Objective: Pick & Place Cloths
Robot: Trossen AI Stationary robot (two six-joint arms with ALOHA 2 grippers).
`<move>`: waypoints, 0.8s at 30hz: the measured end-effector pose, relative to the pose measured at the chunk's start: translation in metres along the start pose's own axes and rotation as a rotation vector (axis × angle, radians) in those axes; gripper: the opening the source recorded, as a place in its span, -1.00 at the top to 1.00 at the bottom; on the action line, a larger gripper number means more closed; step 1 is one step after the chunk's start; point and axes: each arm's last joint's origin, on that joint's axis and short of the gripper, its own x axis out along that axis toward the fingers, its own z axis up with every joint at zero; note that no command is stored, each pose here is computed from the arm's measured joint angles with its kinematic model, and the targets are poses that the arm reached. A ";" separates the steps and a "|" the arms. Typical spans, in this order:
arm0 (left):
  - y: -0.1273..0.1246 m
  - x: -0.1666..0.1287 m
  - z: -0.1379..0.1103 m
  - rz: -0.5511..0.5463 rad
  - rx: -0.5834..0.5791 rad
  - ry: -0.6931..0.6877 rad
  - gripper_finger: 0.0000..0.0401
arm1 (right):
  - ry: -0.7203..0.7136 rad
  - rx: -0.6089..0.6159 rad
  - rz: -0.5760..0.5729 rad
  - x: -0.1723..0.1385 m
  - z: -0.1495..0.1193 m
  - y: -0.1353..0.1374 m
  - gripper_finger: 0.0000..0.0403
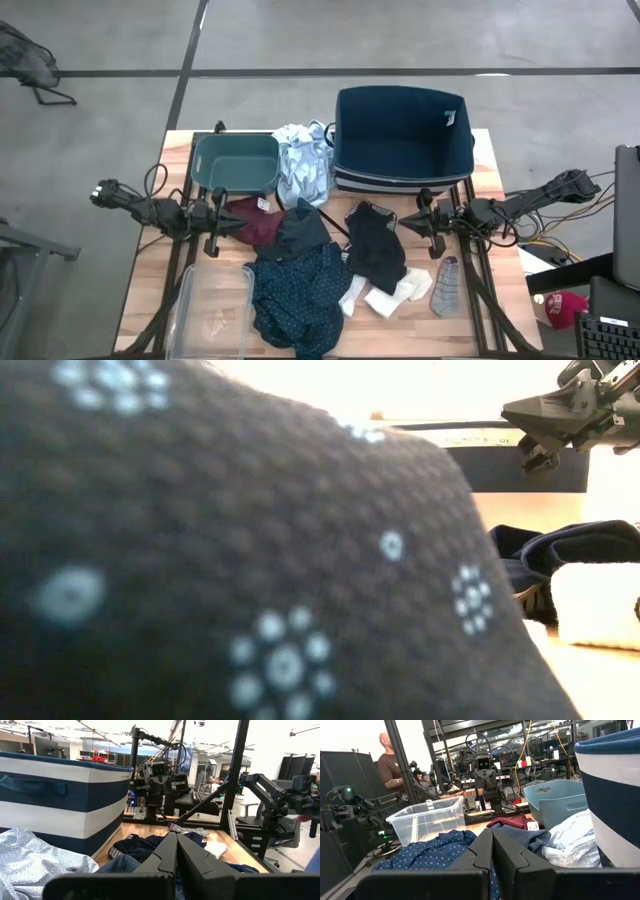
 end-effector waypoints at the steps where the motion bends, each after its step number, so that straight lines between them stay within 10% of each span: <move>1: 0.000 0.000 0.000 0.000 0.000 0.000 0.94 | 0.000 0.000 0.000 0.000 0.000 0.000 0.96; 15: 0.000 0.000 0.000 0.001 0.000 0.000 0.94 | -0.045 0.153 -0.001 0.000 0.004 0.001 0.96; 24: 0.000 0.000 0.000 0.000 0.000 0.000 0.94 | -0.148 0.852 0.029 -0.001 0.013 0.001 0.96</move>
